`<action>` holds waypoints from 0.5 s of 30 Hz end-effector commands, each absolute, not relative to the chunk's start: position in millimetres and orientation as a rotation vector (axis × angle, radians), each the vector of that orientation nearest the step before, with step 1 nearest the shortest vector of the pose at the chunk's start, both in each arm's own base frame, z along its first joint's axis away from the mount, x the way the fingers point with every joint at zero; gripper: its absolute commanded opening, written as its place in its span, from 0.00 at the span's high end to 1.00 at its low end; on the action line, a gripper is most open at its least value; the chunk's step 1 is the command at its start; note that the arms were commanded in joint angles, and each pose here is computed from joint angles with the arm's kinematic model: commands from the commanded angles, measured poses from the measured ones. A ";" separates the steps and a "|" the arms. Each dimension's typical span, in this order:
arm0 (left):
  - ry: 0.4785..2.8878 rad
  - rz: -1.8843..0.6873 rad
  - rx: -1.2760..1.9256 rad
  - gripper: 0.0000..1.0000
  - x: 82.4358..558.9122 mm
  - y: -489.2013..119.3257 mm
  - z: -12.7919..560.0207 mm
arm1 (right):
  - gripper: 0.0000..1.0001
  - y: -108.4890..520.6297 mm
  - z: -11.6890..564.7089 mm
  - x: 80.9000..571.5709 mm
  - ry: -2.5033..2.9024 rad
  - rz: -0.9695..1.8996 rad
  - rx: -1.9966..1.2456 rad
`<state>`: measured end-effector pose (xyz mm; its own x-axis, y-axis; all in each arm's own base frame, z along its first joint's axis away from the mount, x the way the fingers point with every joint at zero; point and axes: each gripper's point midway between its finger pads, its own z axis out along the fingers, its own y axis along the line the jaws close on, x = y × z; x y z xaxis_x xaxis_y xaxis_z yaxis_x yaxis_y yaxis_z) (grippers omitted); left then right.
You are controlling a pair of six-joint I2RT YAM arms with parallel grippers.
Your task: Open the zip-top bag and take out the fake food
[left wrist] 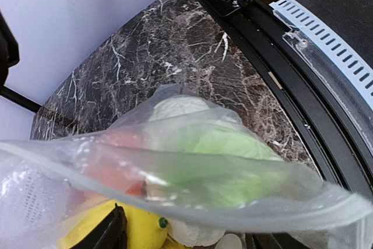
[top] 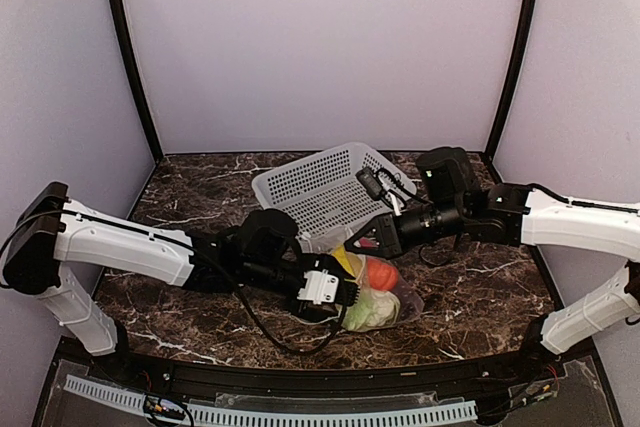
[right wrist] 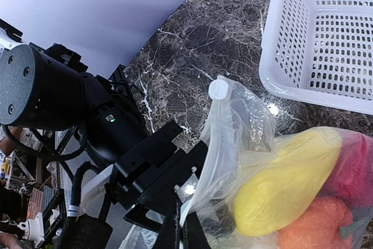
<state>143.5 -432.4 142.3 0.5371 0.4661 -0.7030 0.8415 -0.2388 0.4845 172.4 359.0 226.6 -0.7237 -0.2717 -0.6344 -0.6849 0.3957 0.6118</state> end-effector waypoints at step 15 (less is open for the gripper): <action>1.067 -0.565 2.020 0.49 132.3 -444.0 105.3 | 1.00 364.6 238.5 170.3 2.166 1.331 -0.818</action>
<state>134.7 -443.5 112.6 0.5679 0.4784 -0.6698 0.8230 -0.3420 0.4535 170.4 360.0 227.9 -0.7302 -0.2709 -0.6273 -0.6794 0.3856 0.6243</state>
